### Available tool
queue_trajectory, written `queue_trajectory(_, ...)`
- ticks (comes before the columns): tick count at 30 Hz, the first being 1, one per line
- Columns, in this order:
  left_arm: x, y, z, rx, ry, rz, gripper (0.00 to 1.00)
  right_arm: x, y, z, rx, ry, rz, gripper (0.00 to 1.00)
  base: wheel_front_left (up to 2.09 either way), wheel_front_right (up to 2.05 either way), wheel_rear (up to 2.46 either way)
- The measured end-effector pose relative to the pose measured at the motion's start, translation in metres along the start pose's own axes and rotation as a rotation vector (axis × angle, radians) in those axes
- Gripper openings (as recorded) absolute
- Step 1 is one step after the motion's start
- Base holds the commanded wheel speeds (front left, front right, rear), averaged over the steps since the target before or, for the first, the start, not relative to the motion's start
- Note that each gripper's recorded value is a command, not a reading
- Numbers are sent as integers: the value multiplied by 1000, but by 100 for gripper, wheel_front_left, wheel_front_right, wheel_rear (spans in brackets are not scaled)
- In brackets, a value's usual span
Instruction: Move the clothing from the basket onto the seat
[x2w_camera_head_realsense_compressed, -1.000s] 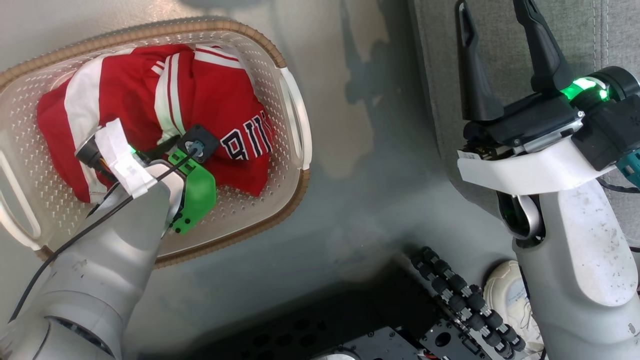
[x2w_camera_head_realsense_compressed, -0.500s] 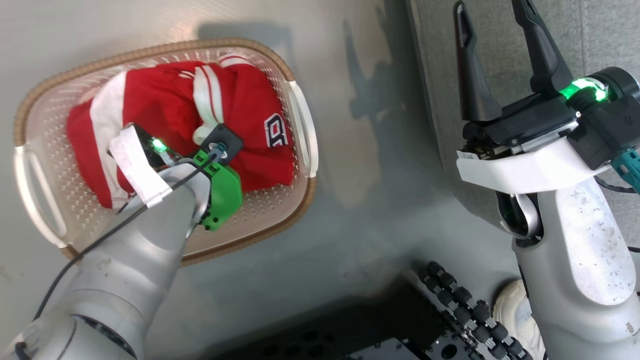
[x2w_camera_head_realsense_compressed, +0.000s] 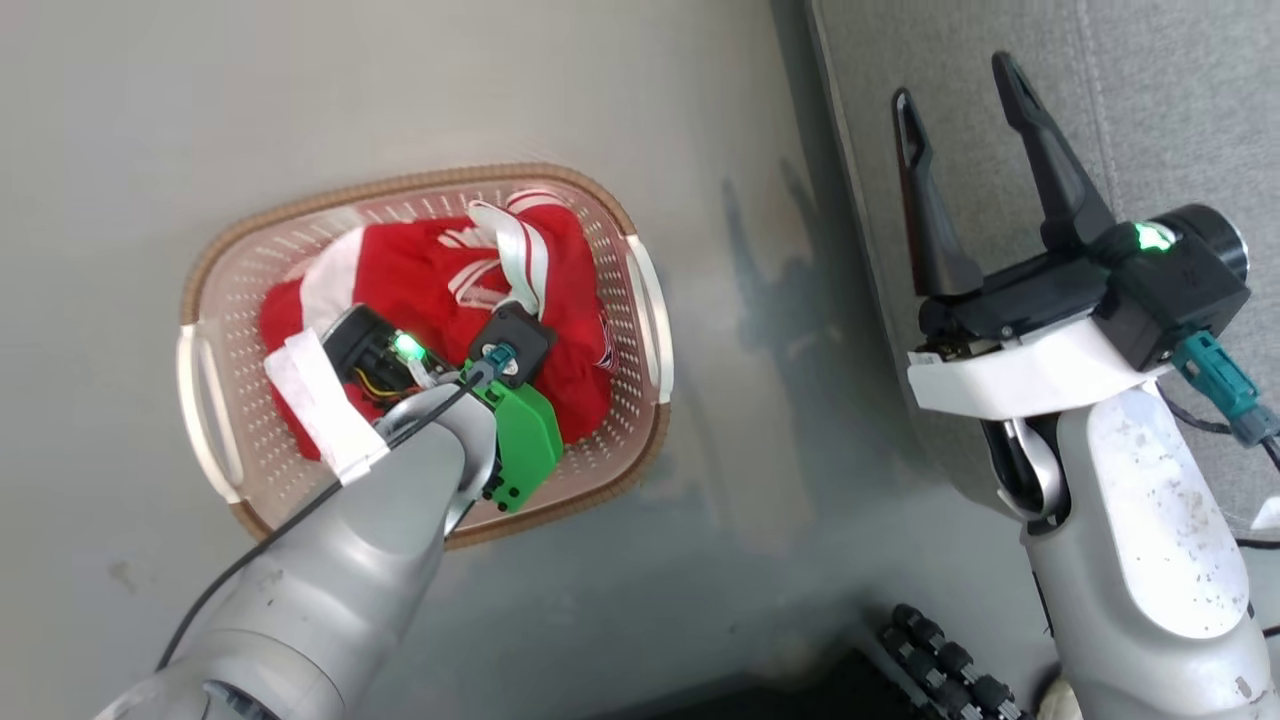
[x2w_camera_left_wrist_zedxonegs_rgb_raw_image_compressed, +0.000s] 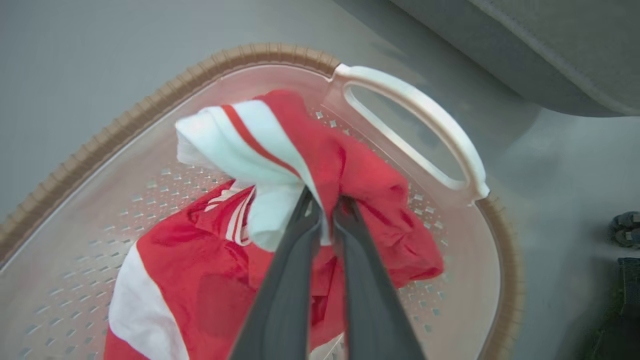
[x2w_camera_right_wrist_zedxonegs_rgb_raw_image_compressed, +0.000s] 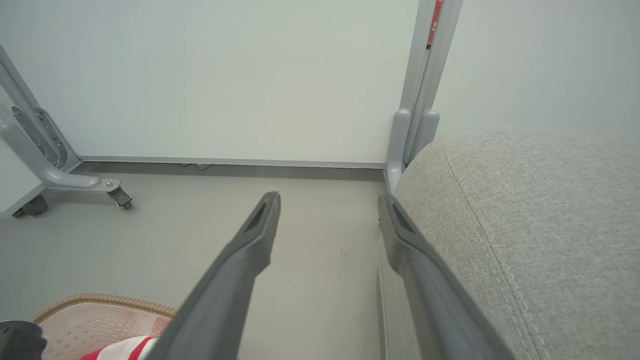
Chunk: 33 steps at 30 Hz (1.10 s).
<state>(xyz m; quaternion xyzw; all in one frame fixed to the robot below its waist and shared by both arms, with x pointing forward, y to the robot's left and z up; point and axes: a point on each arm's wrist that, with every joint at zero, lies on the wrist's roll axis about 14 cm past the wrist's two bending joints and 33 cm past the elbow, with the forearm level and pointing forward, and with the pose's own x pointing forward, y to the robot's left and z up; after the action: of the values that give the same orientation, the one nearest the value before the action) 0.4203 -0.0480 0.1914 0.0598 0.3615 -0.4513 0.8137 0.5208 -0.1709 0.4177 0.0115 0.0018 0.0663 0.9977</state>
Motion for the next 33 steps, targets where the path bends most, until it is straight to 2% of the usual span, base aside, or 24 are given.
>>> queue_trajectory(17, -92, 2, 114, -53, -374, 153, 0, -40, 17, 62, 17, -88, 7, 100, 0, 0, 0)
queue_trajectory(33, -203, -9, 221, 37, -773, 296, 0, -78, 38, 110, 39, -179, 40, 100, 0, 0, 0)
